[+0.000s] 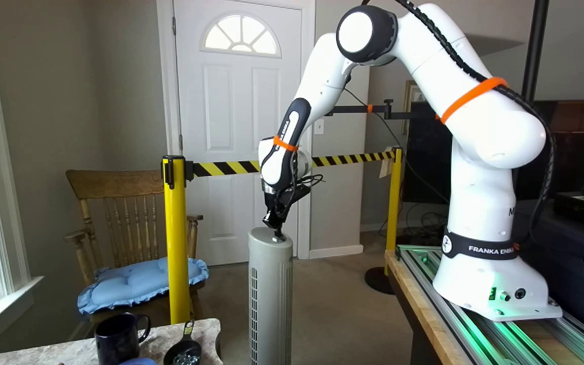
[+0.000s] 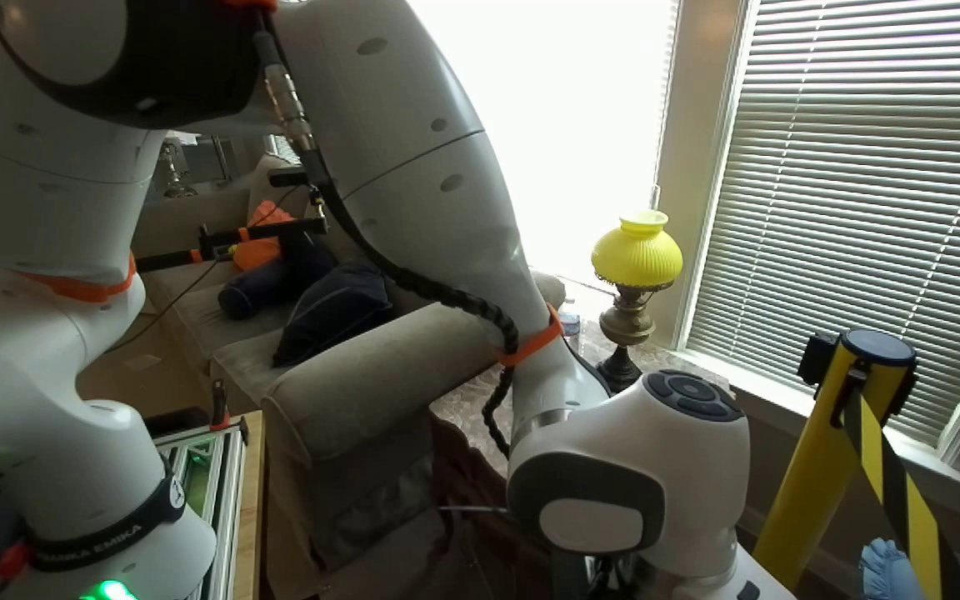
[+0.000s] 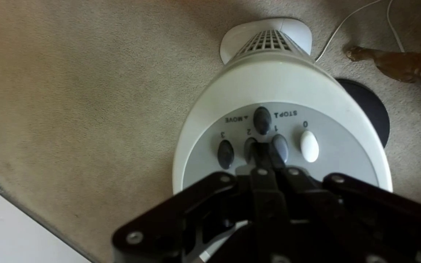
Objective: Press a button on the white object
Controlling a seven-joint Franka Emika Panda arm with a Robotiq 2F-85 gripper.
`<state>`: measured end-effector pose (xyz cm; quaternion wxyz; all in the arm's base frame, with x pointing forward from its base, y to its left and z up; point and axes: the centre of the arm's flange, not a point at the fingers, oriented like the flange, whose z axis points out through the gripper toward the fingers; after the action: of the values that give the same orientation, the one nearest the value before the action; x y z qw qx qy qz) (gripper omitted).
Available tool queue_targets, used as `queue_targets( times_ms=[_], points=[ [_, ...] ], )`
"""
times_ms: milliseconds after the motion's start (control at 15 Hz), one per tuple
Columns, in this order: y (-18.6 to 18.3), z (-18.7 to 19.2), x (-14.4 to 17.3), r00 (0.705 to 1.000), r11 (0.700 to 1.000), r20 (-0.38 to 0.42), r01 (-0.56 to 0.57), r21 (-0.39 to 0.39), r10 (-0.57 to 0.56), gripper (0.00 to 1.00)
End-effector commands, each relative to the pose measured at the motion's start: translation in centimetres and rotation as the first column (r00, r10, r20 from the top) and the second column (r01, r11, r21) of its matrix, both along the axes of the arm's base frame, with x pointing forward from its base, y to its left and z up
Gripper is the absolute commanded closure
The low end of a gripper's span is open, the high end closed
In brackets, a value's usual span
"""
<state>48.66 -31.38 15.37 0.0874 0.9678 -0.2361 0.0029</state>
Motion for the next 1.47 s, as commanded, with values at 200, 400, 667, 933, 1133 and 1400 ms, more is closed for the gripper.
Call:
queue_targets(
  times_ms=[200, 400, 667, 933, 1133, 1400],
  points=[
    [-0.3, -2.5, 0.4, 0.999, 0.997, -0.024, -0.025, 0.073, 0.027, 1.0],
    [0.4, -4.5, 1.3, 0.997, 0.986, -0.029, -0.064, 0.154, 0.069, 1.0],
    [-0.4, -1.7, 0.6, 0.997, 0.981, -0.005, -0.071, 0.179, 0.073, 1.0],
    [-1.4, -1.6, -0.3, 0.997, 0.979, -0.016, -0.073, 0.19, 0.078, 1.0],
    [-1.2, -3.0, -0.6, 0.995, 0.974, -0.031, -0.091, 0.207, 0.1, 1.0],
    [-0.8, -5.1, -0.2, 0.989, 0.97, -0.044, -0.132, 0.206, 0.144, 1.0]
  ],
)
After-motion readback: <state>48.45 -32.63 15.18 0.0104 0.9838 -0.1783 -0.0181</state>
